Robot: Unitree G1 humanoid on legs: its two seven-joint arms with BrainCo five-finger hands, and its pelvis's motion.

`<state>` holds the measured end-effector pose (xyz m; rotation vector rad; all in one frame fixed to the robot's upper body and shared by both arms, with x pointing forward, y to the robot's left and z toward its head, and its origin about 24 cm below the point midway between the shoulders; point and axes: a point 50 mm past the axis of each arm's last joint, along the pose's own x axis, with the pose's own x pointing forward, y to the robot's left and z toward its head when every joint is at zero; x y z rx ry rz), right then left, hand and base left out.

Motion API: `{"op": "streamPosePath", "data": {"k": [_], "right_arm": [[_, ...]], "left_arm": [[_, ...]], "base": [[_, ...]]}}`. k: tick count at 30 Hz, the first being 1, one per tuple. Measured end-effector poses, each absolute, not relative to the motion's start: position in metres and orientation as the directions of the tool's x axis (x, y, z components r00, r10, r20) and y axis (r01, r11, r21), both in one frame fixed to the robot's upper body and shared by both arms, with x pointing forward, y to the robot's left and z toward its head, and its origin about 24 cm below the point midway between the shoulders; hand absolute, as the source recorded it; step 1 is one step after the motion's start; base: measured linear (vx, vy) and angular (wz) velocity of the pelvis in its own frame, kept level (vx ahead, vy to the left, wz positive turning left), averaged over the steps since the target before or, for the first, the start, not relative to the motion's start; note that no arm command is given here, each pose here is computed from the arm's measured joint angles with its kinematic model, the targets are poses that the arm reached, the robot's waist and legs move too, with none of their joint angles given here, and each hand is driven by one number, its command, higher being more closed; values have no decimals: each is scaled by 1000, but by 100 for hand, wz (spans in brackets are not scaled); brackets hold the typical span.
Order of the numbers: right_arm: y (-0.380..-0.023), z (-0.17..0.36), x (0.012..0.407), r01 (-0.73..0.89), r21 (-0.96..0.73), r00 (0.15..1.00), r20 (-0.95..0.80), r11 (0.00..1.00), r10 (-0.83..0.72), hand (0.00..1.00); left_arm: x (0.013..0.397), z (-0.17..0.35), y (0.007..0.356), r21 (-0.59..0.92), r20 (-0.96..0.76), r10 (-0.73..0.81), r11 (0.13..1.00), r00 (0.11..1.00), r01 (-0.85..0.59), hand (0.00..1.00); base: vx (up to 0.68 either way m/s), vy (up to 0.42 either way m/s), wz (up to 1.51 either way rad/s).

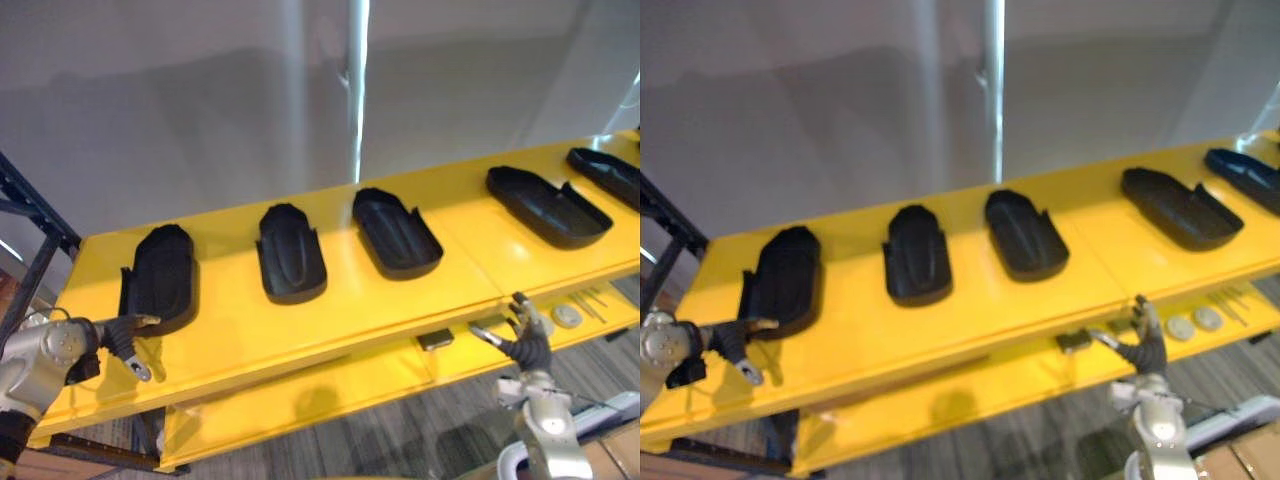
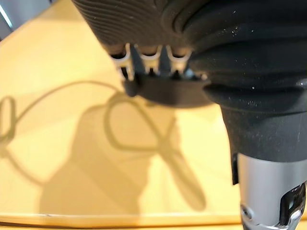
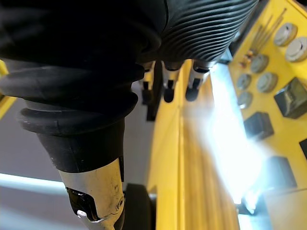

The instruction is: Walk over and take plastic housings, then place them on the shelf

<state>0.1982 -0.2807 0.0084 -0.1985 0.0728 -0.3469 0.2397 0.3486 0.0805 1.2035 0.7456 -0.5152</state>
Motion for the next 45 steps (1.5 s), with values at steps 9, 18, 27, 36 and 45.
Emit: {"op": "streamPosePath", "data": {"k": [9, 18, 27, 36, 45], "right_arm": [[-281, 8, 198, 331, -206, 938, -37, 921, -345, 0], [-283, 9, 197, 367, -208, 925, -27, 907, -380, 0], [-281, 2, 185, 462, -134, 884, -12, 877, -468, 0], [-296, -33, 142, 761, -129, 618, -152, 636, -771, 0], [-305, -128, 25, 973, -116, 48, -745, 200, -666, 0]], "left_arm": [[240, 81, 355, 678, -721, 90, 299, 688, 671, 0], [248, 94, 367, 875, -408, 185, 359, 894, 325, 0], [247, 184, 357, 568, 494, 304, 597, 815, -567, 0], [153, 214, 399, -132, 743, 663, 273, 87, -953, 0], [63, 171, 467, -251, 481, 793, -283, -373, -926, 0]], "base": [[0, 0, 0], [0, 0, 0], [0, 0, 2], [-3, -1, 9], [9, -5, 31]]}}
